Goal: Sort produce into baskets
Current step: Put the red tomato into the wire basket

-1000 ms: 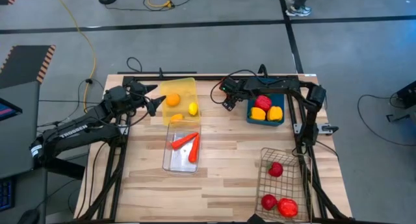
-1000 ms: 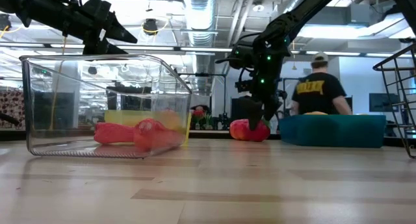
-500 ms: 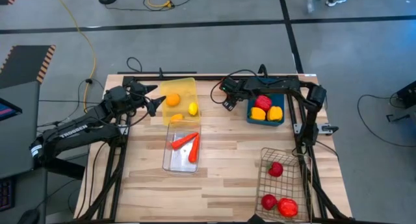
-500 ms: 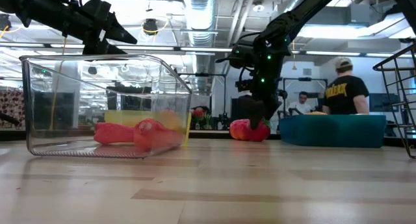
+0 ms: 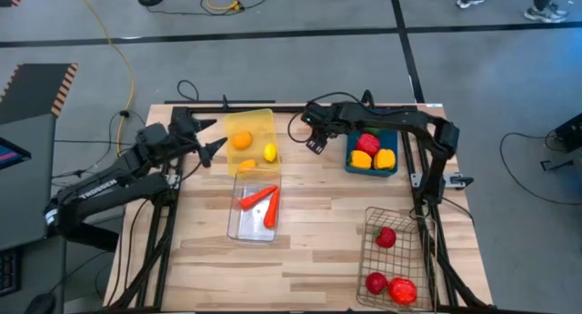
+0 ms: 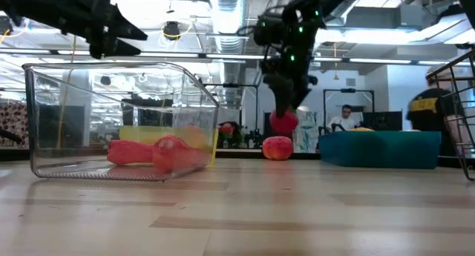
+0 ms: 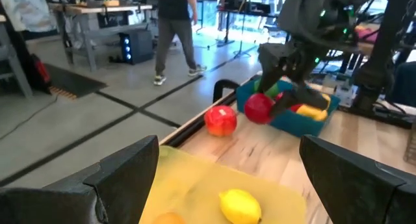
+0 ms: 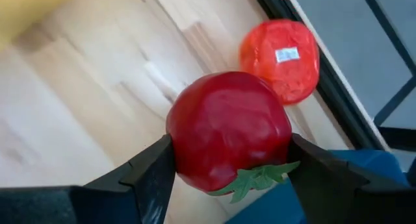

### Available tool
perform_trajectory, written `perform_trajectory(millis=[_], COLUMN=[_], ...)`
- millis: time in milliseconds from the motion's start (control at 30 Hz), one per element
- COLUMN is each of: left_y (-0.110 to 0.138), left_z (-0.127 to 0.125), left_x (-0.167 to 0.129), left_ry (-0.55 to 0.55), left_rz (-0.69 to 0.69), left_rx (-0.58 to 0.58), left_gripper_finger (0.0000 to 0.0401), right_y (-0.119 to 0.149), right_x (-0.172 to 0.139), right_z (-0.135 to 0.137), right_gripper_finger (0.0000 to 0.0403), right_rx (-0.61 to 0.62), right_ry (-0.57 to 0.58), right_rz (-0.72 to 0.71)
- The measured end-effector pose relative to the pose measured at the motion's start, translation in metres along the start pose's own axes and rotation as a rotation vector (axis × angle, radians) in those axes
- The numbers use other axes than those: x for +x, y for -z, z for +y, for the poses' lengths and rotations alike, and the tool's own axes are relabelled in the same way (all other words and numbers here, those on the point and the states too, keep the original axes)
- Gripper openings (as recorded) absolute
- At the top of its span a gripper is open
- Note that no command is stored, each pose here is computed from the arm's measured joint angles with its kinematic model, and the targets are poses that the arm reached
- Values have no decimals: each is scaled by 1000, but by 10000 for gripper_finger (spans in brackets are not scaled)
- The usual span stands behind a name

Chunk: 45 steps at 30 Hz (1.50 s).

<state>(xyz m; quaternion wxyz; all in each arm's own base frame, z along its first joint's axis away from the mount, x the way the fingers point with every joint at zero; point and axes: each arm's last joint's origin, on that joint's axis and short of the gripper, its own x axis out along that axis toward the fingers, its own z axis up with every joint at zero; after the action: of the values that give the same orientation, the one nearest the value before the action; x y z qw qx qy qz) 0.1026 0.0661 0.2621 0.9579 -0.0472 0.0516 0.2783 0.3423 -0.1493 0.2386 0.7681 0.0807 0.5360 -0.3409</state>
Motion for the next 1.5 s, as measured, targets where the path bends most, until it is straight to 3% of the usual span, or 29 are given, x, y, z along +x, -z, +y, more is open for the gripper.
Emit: perform_trajectory(millis=[233, 367, 567, 800, 1033, 1233, 1500], left_y=[5, 8, 44, 73, 81, 81, 89], left_z=[0, -2, -3, -8, -14, -16, -19], left_x=[-23, -28, -16, -9, -7, -7, -6], left_ry=[1, 68, 194, 295, 244, 111, 124], left_rz=[17, -20, -116, -275, -268, -281, -198], left_rx=[22, 42, -39, -74, -22, 39, 47], left_gripper_finger=[359, 359, 359, 359, 359, 359, 359], right_y=[-11, -13, -3, 36, 77, 113, 168], right_x=[-49, -80, -121, -167, -202, -206, -201], right_z=[9, 20, 43, 58, 73, 104, 134], right_gripper_finger=[291, 291, 291, 291, 291, 291, 291], right_rx=[-28, -21, -43, -45, -34, -65, -72], right_ry=[-26, -135, -277, -292, -265, -253, -216], right_rz=[-1, 11, 32, 134, 230, 290, 475])
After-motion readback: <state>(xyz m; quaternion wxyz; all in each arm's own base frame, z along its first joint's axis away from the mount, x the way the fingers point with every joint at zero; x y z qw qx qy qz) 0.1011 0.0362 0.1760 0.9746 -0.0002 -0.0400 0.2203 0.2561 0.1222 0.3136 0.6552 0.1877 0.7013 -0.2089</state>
